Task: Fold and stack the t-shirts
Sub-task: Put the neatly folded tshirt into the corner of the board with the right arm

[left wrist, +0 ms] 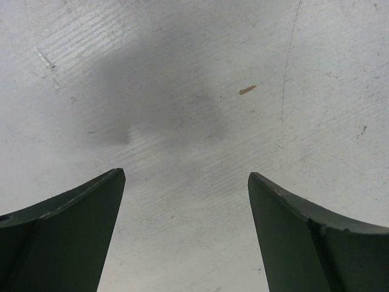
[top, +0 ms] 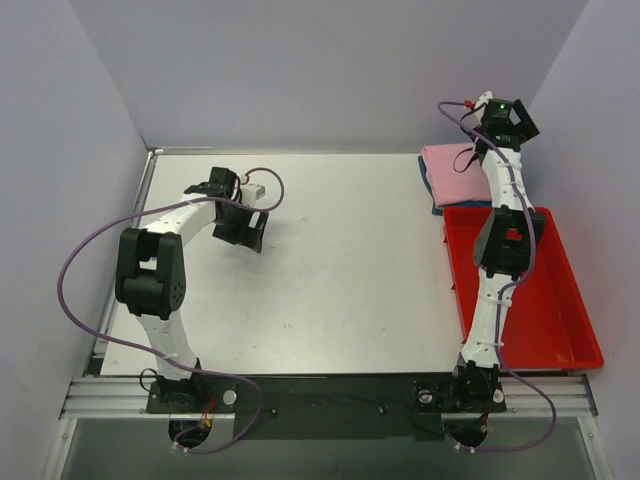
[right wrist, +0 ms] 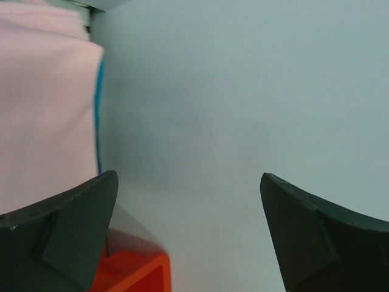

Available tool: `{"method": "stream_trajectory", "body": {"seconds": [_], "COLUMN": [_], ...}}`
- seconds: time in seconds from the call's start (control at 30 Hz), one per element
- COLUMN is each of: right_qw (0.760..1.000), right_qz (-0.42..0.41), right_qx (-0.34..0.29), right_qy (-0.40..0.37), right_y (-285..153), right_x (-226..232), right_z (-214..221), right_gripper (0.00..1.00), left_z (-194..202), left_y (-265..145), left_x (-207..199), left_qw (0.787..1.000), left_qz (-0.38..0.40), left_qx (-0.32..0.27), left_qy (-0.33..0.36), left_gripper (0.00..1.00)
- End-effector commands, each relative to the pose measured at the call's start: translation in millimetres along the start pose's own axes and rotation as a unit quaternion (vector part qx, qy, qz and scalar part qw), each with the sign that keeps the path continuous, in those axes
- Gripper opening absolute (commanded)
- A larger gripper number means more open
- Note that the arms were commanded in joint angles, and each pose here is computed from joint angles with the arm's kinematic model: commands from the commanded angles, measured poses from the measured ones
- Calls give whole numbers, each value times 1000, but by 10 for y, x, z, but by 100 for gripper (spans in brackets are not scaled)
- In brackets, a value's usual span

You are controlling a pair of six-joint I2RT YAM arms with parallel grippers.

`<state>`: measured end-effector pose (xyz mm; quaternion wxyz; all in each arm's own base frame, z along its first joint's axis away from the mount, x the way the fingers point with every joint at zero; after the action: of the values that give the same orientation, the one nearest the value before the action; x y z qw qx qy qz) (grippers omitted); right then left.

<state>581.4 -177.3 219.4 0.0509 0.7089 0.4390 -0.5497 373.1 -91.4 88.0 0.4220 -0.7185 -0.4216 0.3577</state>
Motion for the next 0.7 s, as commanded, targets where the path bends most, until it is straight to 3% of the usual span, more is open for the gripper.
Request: {"method": "stream_trajectory", "body": {"seconds": [0.0,0.17,0.27,0.3,0.43,0.47,0.5,0.53,0.57,0.67], "right_qw": [990,984,979,970,932,926,912,909,897,873], "right_qz": [114,55,-24,-34,-168,-208,-218,-250,-262,-344], "right_qx": [5,-74,-133,-173,-245,-238,-272,-267,-289,-275], "right_qy": [80,155,155,169,207,207,216,202,206,211], "right_y": [-244,-749,-1132,-1370,-2073,-2145,-2444,-2465,-2724,-2972], "right_x": [-587,-626,-229,-322,182,545,536,871,907,1481], "right_z": [-49,-385,-600,-704,-802,-718,-785,-634,-640,-267], "right_gripper": [97,100,100,100,100,100,100,100,100,100], "left_z": [-72,-122,-157,-157,-215,-223,-224,-200,-186,-113], "left_y": [-123,-212,-336,-362,-550,-593,-608,-632,-636,-669], "left_x": [9,-4,-17,-29,-102,-102,-97,-80,-76,-23], "left_qw": [1000,999,998,998,996,995,995,995,994,991], "left_qz": [-9,-14,-18,-14,-6,-13,-17,-26,-29,-57], "left_qx": [-22,-32,-47,-50,-85,-95,-97,-97,-97,-114], "left_qy": [12,18,24,25,36,37,34,30,28,28], "left_gripper": [93,93,93,93,93,93,94,93,93,94]}}
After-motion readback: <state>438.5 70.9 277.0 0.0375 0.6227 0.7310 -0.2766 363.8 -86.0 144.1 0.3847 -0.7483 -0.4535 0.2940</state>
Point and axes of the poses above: each gripper's point midway between its finger pads, its own y axis out along the fingers, its own x axis along the line the jaws close on, z = x × y, the point moved 4 cm from there along -y, back along the fingers, and after that the axes turned 1 degree about -y, right-handed, at the moved point
